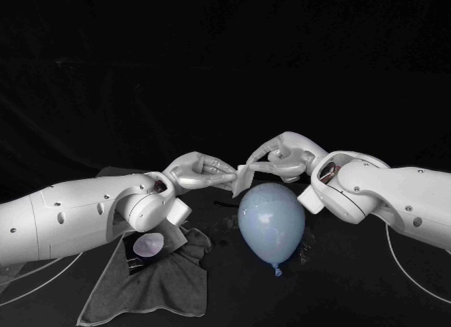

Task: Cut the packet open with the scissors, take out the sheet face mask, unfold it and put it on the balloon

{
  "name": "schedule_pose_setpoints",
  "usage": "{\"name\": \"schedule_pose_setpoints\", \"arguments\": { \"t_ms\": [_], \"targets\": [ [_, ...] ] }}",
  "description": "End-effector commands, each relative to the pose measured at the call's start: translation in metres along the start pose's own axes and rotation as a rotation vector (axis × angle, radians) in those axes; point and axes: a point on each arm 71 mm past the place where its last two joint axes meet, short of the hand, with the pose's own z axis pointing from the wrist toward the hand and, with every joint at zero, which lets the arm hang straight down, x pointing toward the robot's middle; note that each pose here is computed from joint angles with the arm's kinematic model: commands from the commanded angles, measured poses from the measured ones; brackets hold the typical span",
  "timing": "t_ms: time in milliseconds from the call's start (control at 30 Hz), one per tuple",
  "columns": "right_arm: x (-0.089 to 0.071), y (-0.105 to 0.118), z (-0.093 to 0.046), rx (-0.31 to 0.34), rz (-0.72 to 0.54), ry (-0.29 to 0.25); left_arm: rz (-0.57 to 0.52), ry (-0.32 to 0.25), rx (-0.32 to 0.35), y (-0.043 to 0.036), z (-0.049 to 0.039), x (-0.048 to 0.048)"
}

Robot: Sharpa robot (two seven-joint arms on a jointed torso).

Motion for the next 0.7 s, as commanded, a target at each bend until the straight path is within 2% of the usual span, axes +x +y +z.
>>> {"name": "schedule_pose_setpoints", "arguments": {
  "t_ms": [33,700],
  "targets": [
    [0.0004,0.0005,0.0005,-0.005,-0.013,0.005,0.027,0.008,0.033,-0.0036,0.001,0.003],
    [0.0017,0.0006,0.0022,-0.004,-0.018,0.011,0.02,0.024,0.054,-0.0056,0.0012,0.0066]
  ]
}}
